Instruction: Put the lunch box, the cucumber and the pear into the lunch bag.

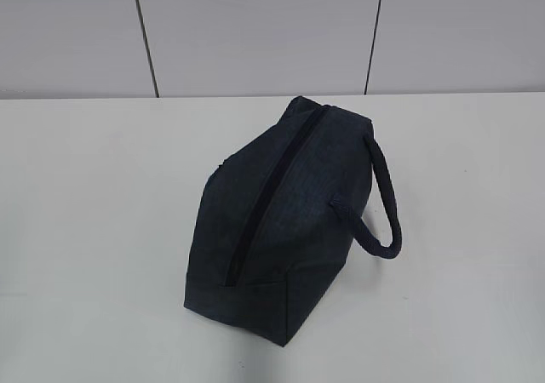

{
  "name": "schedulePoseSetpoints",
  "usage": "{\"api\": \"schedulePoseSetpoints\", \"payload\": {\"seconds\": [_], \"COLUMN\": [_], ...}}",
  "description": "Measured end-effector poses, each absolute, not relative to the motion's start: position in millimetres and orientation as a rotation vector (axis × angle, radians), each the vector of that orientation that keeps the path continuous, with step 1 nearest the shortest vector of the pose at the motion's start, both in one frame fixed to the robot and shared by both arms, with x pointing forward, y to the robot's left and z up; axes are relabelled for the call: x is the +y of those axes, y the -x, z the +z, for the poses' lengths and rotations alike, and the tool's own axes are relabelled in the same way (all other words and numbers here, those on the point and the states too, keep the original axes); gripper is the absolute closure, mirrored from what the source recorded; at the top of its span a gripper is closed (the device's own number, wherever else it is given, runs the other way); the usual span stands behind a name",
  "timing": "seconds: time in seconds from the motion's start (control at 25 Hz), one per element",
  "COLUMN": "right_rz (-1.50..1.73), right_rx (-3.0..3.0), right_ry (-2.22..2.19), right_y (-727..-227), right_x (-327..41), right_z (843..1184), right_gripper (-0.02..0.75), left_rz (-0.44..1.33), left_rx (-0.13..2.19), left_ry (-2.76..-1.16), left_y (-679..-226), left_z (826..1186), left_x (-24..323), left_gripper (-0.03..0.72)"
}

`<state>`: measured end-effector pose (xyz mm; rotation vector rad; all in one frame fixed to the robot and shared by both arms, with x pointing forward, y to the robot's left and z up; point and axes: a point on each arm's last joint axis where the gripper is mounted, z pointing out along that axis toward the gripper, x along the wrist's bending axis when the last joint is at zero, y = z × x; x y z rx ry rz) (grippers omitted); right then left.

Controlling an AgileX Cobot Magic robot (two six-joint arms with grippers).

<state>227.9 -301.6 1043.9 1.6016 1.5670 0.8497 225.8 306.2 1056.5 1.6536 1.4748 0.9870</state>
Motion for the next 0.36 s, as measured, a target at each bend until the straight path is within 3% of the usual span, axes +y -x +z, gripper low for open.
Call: {"api": "schedulePoseSetpoints", "payload": {"seconds": [0.36], "right_rz": [0.85], "right_rx": [1.567], "right_ry": [-1.602], "right_y": [-227.9], "right_x": [-301.6], "right_z": [1043.9], "right_gripper": [0.724], "left_rz": [0.987], "left_rx": [1.475], "left_ry": [-1.654], "left_y": [-225.8], "left_z": [1056.5], "left_x": [306.2], "left_gripper": [0.447]}}
